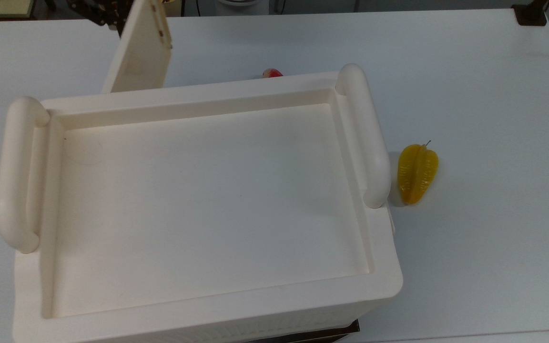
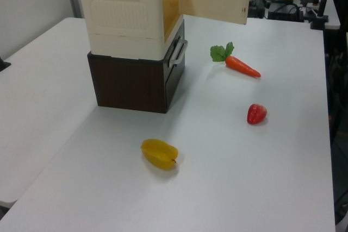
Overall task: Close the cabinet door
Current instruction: 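Push the cream door with the gripper, swinging it shut against the cabinet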
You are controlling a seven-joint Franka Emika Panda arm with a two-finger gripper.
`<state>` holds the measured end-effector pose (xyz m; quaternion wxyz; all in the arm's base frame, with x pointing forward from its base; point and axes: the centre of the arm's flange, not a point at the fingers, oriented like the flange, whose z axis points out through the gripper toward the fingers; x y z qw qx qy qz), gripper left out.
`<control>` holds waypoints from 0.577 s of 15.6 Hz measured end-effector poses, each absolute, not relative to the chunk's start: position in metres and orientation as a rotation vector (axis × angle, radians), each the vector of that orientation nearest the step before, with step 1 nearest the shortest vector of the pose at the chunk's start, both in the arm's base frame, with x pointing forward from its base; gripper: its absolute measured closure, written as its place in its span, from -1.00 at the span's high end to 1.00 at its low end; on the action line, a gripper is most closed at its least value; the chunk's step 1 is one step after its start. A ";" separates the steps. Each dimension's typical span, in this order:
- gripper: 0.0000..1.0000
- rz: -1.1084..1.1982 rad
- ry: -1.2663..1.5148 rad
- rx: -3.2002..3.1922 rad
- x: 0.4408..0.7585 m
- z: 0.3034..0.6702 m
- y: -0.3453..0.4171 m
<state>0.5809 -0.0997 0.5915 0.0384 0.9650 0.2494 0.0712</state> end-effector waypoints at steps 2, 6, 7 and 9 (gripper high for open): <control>-0.98 0.259 0.814 2.926 0.590 0.589 -0.094; -0.98 0.298 0.931 2.962 0.602 0.579 -0.055; -0.98 0.318 0.952 2.991 0.604 0.577 -0.043; -0.98 0.354 0.989 3.032 0.609 0.572 -0.021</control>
